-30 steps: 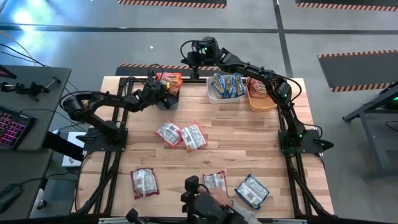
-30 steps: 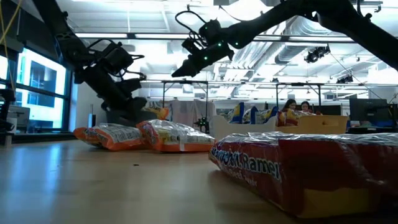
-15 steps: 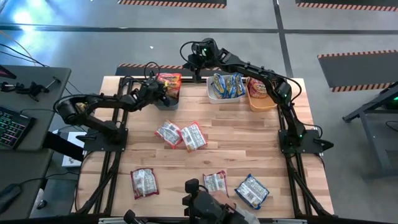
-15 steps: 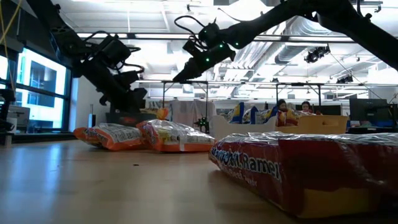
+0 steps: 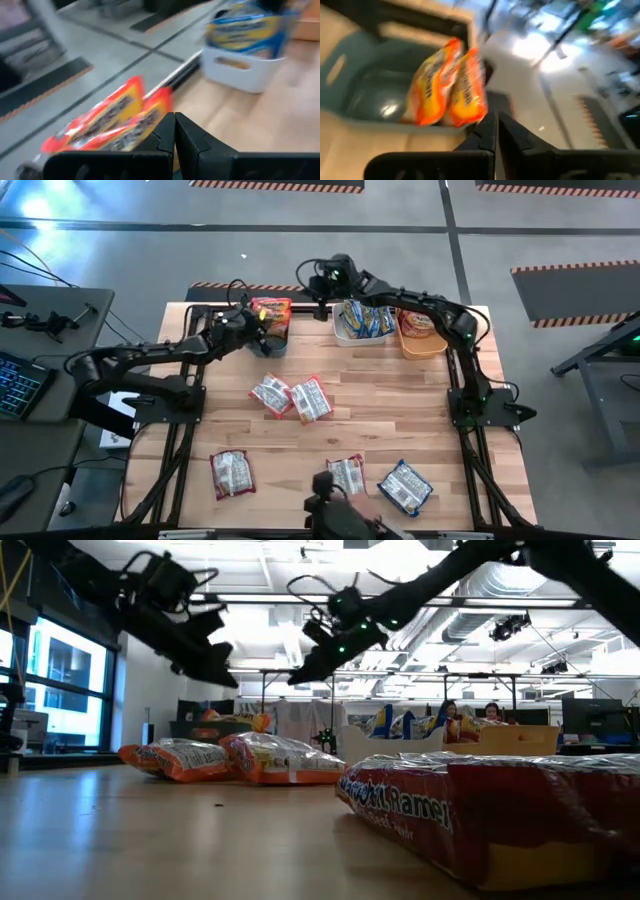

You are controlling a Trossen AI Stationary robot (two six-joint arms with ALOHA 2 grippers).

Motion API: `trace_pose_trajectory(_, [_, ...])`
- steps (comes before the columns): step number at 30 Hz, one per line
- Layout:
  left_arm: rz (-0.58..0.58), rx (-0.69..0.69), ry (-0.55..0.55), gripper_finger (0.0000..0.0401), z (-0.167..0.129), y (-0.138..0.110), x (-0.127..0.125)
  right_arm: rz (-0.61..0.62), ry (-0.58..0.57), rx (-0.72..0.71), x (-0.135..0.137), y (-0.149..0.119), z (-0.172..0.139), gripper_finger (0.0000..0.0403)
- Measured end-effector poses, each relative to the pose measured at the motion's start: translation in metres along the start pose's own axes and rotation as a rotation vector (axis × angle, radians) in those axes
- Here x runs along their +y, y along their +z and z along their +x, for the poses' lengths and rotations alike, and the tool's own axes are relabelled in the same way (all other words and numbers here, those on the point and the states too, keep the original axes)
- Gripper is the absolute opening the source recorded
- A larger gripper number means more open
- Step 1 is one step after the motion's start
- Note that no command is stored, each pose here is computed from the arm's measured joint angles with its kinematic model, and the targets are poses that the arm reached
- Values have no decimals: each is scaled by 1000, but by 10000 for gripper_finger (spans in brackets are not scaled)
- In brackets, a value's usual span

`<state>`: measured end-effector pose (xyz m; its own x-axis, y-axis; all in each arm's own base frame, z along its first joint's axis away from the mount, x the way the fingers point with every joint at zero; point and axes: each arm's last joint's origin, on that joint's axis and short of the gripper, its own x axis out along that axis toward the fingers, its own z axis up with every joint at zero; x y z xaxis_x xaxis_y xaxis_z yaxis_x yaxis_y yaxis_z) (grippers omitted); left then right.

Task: Sort Maruchan noodles
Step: Put the right orange noodle pack into the blue bin

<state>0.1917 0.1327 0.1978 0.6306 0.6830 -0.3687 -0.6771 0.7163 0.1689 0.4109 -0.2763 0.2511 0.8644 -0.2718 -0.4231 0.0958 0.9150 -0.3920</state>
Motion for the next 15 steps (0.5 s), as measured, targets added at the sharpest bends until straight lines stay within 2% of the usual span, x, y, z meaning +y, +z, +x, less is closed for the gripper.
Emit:
trace_pose_trajectory(4, [98,-30,-162,0,-12,5,-14,67,-118,-117,8,5,-34,0])
trace_pose_trajectory(8, [231,6,-369,0,-22,-1,-34,155,-140,-142,25,-4,-72,0])
trace_pose_trajectory(11, [344,62,-494,11,-30,-10,-54,151,-160,-204,41,-4,-100,0])
trace_pose_trajectory(15, [352,92,-587,52,-39,-16,-78,164,-181,-248,65,-10,-125,0])
